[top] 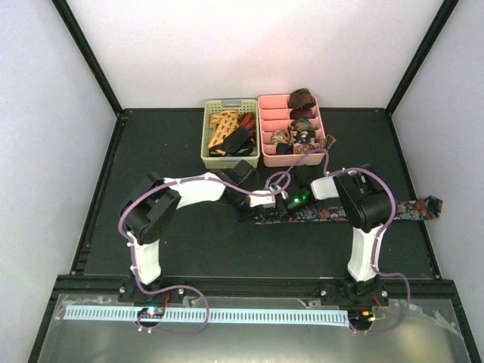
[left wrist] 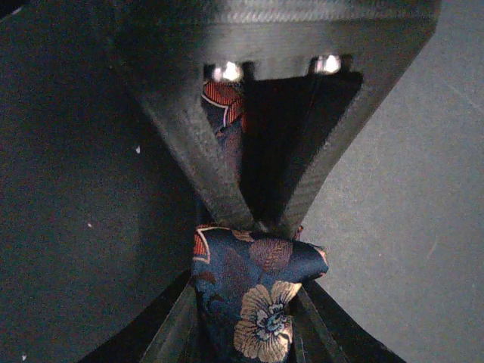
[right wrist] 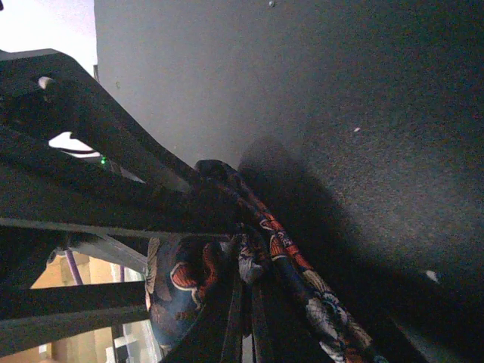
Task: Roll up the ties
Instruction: Roll the tie at the center of the board.
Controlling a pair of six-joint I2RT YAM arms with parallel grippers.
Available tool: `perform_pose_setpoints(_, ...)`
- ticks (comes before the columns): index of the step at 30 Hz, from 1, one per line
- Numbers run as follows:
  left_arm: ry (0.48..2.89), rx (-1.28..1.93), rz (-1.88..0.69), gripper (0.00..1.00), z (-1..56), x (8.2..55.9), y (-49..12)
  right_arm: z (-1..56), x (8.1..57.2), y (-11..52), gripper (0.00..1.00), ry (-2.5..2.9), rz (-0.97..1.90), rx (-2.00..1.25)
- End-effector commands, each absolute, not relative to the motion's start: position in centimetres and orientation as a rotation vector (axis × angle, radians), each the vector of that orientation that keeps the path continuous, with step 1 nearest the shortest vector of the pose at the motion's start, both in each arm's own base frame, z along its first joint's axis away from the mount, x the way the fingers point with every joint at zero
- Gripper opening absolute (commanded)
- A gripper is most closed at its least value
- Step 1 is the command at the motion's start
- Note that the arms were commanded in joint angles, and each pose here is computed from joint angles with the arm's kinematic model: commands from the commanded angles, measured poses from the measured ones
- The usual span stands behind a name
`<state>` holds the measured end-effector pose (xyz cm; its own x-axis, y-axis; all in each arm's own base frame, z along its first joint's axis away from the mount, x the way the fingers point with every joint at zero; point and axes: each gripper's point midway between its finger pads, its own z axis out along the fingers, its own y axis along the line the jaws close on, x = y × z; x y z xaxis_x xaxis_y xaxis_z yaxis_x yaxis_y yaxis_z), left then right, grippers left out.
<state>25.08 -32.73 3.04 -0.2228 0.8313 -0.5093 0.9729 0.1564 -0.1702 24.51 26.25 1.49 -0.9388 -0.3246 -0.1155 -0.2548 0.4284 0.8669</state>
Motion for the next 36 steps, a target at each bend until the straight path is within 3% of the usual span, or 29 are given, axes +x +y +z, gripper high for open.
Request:
perform_pose_setpoints(1,2.088,1.726,-0.696,0.32,3.2,25.5,-34.5,-0.1,24.5,25.6,0.03,-2.632,-1.473,0.500)
perform_pose_setpoints(24,2.253,1.744,-0.580,0.26,-0.1,25.2,-33.9,5.1,25.9,23.8,0.31,-2.593,-1.674,0.466)
perform_pose_setpoints(36,2.254,1.739,-0.576,0.26,0.0,25.2,-33.9,2.6,25.7,25.4,0.27,-2.599,-1.607,0.463)
